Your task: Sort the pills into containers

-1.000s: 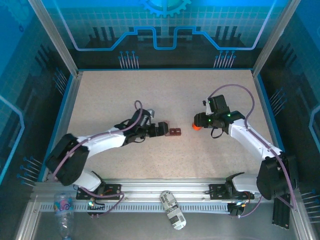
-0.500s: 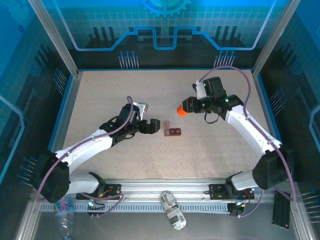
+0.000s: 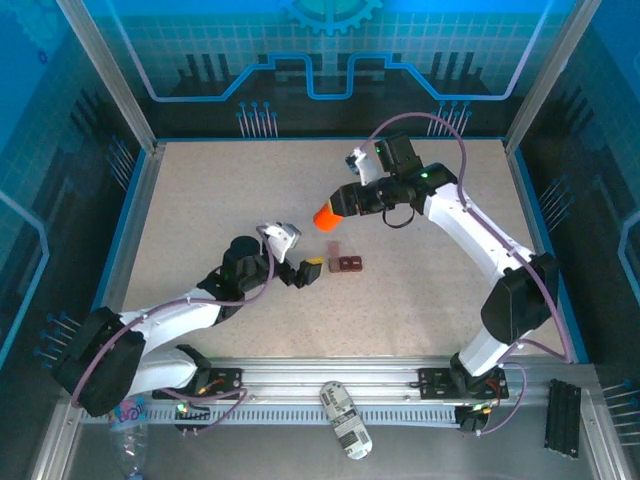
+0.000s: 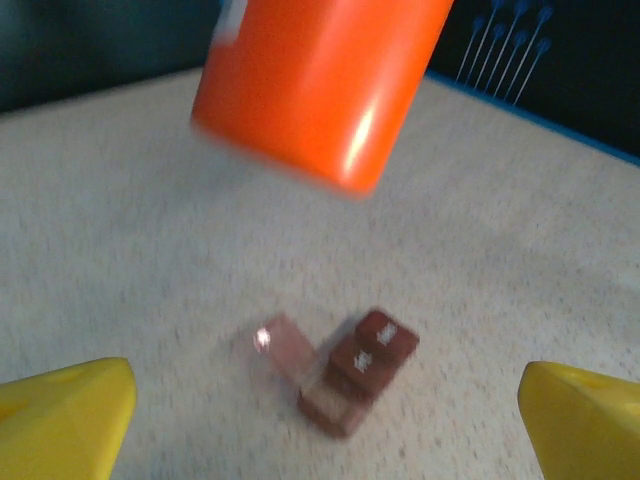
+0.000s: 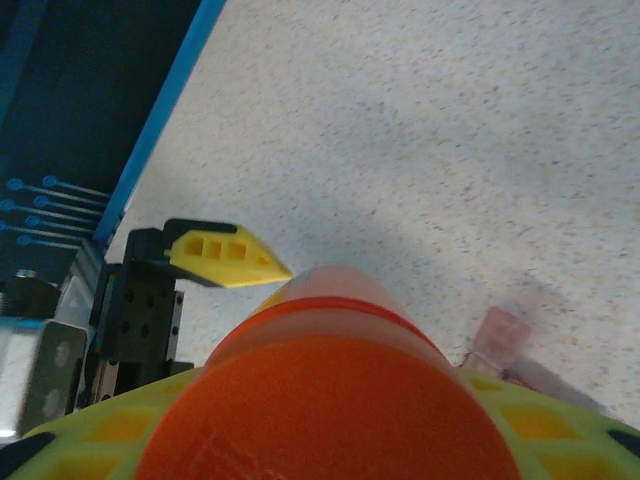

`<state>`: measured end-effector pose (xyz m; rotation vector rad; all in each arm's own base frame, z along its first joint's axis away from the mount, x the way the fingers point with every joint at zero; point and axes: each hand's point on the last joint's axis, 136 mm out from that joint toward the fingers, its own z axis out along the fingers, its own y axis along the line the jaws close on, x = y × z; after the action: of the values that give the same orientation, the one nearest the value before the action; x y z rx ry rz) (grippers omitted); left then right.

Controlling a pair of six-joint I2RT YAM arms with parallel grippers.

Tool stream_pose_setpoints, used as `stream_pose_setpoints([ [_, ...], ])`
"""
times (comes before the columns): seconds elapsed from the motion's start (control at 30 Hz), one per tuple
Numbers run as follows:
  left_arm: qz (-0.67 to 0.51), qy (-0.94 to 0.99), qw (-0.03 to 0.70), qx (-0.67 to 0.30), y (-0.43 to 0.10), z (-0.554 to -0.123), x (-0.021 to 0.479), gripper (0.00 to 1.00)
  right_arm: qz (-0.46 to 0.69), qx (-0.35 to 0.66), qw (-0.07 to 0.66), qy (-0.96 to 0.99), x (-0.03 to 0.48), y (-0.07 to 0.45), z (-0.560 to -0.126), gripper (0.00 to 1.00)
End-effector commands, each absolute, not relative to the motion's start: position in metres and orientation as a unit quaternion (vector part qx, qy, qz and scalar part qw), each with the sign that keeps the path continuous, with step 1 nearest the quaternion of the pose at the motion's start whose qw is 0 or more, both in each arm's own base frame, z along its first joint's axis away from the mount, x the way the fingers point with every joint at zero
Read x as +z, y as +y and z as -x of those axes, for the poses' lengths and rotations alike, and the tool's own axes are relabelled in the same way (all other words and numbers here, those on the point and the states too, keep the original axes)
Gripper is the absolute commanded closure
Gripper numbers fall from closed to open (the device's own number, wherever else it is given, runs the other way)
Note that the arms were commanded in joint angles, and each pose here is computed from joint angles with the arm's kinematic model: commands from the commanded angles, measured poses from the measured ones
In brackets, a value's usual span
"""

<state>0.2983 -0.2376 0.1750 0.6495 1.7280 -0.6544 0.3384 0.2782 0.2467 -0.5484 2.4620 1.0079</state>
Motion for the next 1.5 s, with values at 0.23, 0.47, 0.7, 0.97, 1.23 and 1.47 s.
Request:
stream_pose_setpoints([
  [0.23, -0.321, 0.642, 0.634, -0.287, -0.257, -0.304, 0.225, 0.04, 0.257, 0.4, 0.163, 0.865, 0.25, 0.315, -0.299, 0.63],
  [0.47, -0.327, 0.644, 0.627, -0.292, -0.261, -0.305, 0.221, 0.12, 0.253, 0.411, 0.159, 0.861, 0.248, 0.319, -0.291, 0.63],
  [0.7, -0.321, 0.648, 0.62, -0.303, -0.262, -0.304, 0.224, 0.26, 0.249, 0.418, 0.15, 0.86, 0.243, 0.324, -0.292, 0.63],
  [0.97, -0.325, 0.658, 0.604, -0.31, -0.265, -0.301, 0.217, 0.32, 0.244, 0.424, 0.15, 0.859, 0.242, 0.326, -0.292, 0.63],
  [1.23, -0.313, 0.662, 0.601, -0.319, -0.265, -0.303, 0.223, 0.57, 0.24, 0.419, 0.153, 0.862, 0.241, 0.324, -0.291, 0.6],
  [1.47, -0.304, 0.675, 0.593, -0.316, -0.262, -0.303, 0.229, 1.0, 0.217, 0.407, 0.181, 0.868, 0.248, 0.309, -0.297, 0.3],
])
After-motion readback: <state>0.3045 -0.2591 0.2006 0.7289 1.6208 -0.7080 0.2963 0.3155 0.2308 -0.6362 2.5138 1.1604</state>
